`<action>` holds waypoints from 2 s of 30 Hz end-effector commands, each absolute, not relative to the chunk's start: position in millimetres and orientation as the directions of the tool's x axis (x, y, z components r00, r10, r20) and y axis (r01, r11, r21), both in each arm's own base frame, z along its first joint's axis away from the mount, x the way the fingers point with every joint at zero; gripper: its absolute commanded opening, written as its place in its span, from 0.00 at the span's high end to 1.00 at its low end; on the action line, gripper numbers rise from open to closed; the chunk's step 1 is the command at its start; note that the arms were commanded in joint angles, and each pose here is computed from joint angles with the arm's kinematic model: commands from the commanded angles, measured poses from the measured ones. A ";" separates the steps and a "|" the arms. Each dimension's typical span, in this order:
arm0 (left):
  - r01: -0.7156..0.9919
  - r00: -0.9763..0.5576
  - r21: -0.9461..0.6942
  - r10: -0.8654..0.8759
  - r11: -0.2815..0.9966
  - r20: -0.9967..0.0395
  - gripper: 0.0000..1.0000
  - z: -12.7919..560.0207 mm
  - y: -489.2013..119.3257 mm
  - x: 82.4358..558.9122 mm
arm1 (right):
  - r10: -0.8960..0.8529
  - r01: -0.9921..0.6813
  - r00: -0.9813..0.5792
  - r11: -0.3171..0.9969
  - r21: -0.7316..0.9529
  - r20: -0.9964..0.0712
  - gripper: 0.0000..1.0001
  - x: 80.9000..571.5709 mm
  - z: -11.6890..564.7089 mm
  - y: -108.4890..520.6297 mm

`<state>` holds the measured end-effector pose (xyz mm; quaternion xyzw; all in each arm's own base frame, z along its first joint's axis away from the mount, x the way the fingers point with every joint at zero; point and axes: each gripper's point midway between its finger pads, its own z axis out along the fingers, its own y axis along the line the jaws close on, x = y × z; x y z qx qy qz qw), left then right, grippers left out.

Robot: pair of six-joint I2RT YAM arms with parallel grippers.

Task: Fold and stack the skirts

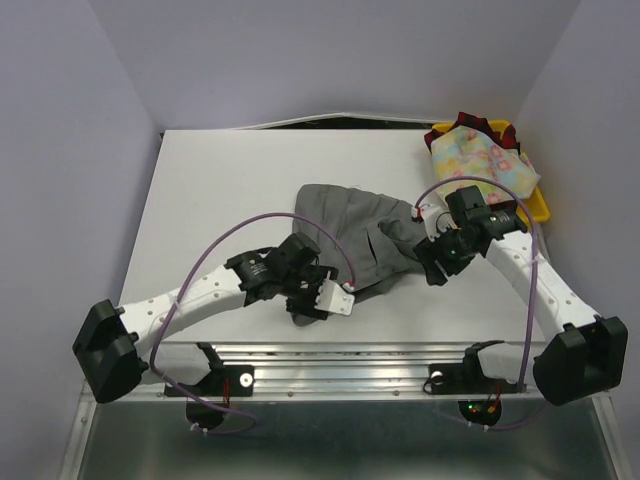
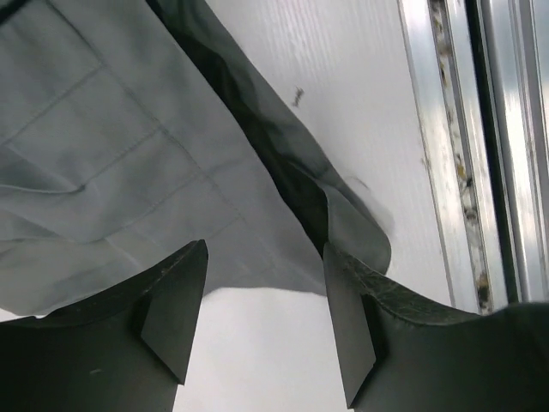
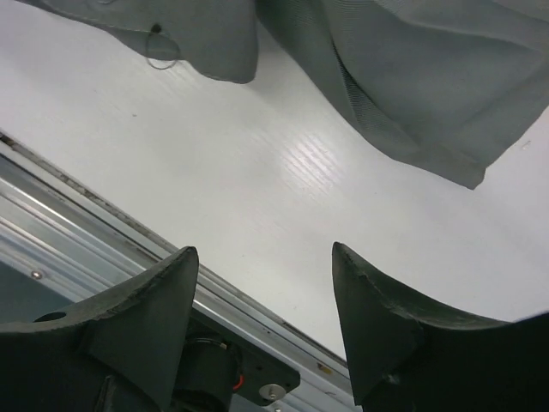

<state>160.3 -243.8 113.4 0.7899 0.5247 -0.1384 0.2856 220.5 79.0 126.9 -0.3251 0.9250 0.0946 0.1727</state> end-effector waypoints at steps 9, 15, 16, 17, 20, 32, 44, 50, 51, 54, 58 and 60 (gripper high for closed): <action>0.977 0.154 0.206 0.845 -0.053 -0.512 0.34 81.6 -289.3 154.9 | -0.479 -0.607 -0.763 0.762 0.226 -0.434 0.40 228.4 131.2 111.2; 0.958 0.124 0.287 0.883 0.014 -0.454 0.44 77.4 -281.0 175.5 | -0.456 -0.571 -0.791 0.789 0.227 -0.407 0.46 238.2 121.4 111.0; 0.956 0.121 0.293 0.881 0.020 -0.457 0.45 79.8 -280.9 176.9 | -0.453 -0.566 -0.796 0.792 0.230 -0.402 0.46 240.0 118.8 111.4; 0.955 0.119 0.295 0.880 0.025 -0.460 0.46 82.0 -280.4 177.5 | -0.442 -0.558 -0.800 0.796 0.234 -0.405 0.48 242.2 118.3 112.7; 0.955 0.109 0.293 0.885 0.032 -0.453 0.50 82.9 -276.3 178.7 | -0.420 -0.540 -0.814 0.802 0.255 -0.401 0.52 245.4 111.3 116.6; 0.938 -0.065 0.275 0.885 0.213 -0.461 0.97 90.6 -261.6 234.3 | -0.310 -0.463 -0.851 0.823 0.328 -0.424 0.52 262.6 72.2 133.6; 0.979 -0.071 0.120 0.826 0.165 -0.560 0.54 113.8 -258.7 209.3 | -0.190 -0.461 -0.821 0.778 0.428 -0.538 0.99 333.8 97.3 173.6; 0.982 -0.081 0.098 0.824 0.164 -0.561 0.42 115.8 -248.6 194.4 | -0.071 -0.483 -0.752 0.736 0.475 -0.655 0.99 377.4 146.1 196.9; 0.982 -0.090 0.093 0.833 0.167 -0.546 0.42 109.6 -245.4 193.3 | -0.056 -0.498 -0.728 0.728 0.471 -0.683 0.99 386.2 159.0 200.2; 0.984 -0.098 0.075 0.837 0.164 -0.539 0.44 104.8 -248.5 189.2 | -0.054 -0.514 -0.716 0.715 0.473 -0.696 0.99 387.5 169.9 202.7; 0.983 -0.106 0.067 0.834 0.168 -0.541 0.44 101.5 -261.6 179.8 | -0.078 -0.464 -0.769 0.751 0.470 -0.634 0.72 365.4 152.5 191.1; 0.984 -0.102 0.070 0.842 0.163 -0.529 0.44 94.8 -266.2 171.0 | -0.061 -0.416 -0.796 0.777 0.472 -0.602 0.50 351.0 143.3 183.3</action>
